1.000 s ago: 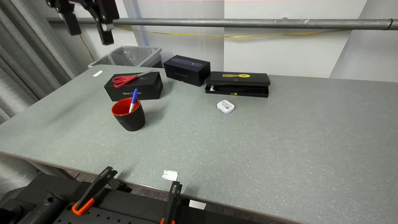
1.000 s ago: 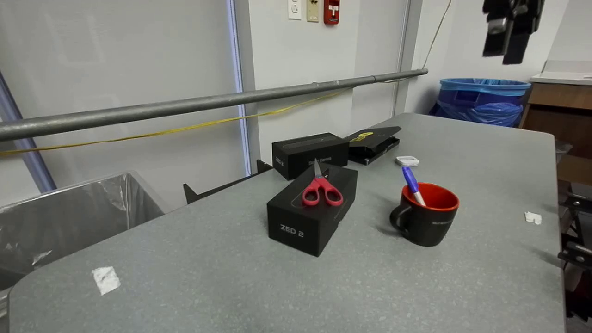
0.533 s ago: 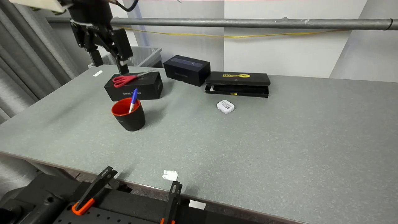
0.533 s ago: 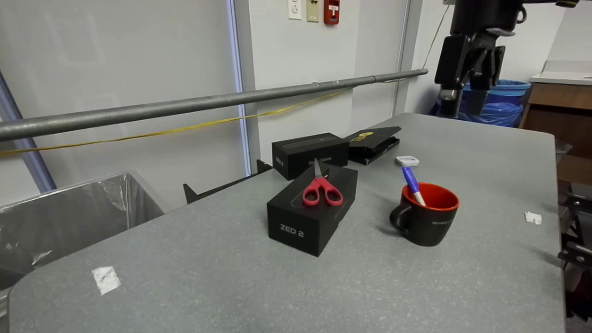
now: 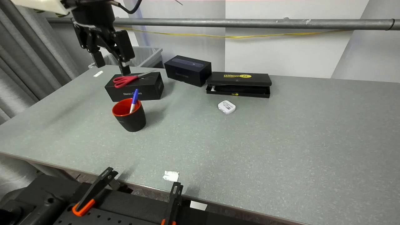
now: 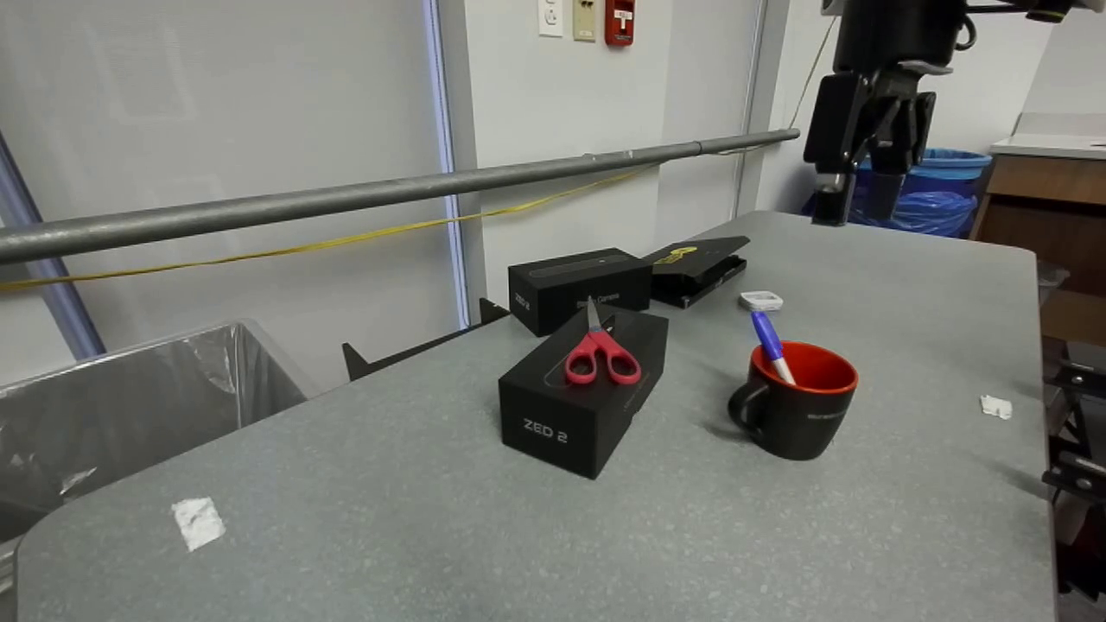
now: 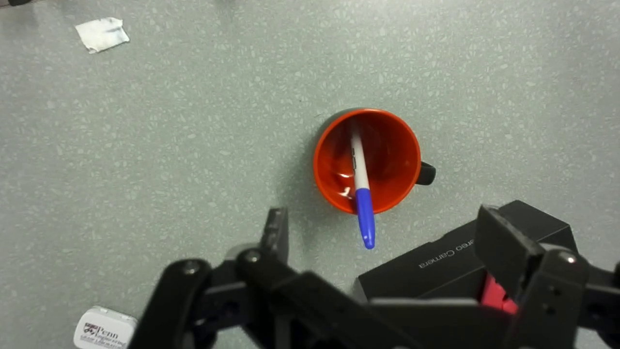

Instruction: Remove the marker from the mug cup and place it on the table

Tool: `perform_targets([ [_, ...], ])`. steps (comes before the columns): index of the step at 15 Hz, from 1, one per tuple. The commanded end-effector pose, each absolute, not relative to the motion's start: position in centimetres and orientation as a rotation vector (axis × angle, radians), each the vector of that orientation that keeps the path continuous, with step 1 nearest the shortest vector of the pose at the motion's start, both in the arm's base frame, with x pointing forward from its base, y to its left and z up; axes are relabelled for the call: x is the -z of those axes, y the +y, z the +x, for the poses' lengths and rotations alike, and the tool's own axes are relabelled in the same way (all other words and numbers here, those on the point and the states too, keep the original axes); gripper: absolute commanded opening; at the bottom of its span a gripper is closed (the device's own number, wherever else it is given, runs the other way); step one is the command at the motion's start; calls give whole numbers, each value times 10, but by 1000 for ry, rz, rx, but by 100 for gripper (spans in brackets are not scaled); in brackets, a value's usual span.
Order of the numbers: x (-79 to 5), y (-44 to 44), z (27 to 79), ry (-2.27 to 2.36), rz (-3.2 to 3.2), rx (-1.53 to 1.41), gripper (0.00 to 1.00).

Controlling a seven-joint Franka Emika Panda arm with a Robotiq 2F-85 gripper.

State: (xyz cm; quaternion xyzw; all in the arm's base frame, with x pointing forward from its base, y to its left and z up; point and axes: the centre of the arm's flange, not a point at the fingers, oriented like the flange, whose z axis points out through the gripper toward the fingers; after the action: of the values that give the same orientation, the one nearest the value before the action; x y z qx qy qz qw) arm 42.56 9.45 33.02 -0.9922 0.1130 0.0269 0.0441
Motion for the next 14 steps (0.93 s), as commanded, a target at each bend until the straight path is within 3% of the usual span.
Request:
perform_targets([
  [1, -300, 107, 452, 385, -3040, -47, 100],
  [14, -213, 152, 498, 441, -3137, -33, 100],
])
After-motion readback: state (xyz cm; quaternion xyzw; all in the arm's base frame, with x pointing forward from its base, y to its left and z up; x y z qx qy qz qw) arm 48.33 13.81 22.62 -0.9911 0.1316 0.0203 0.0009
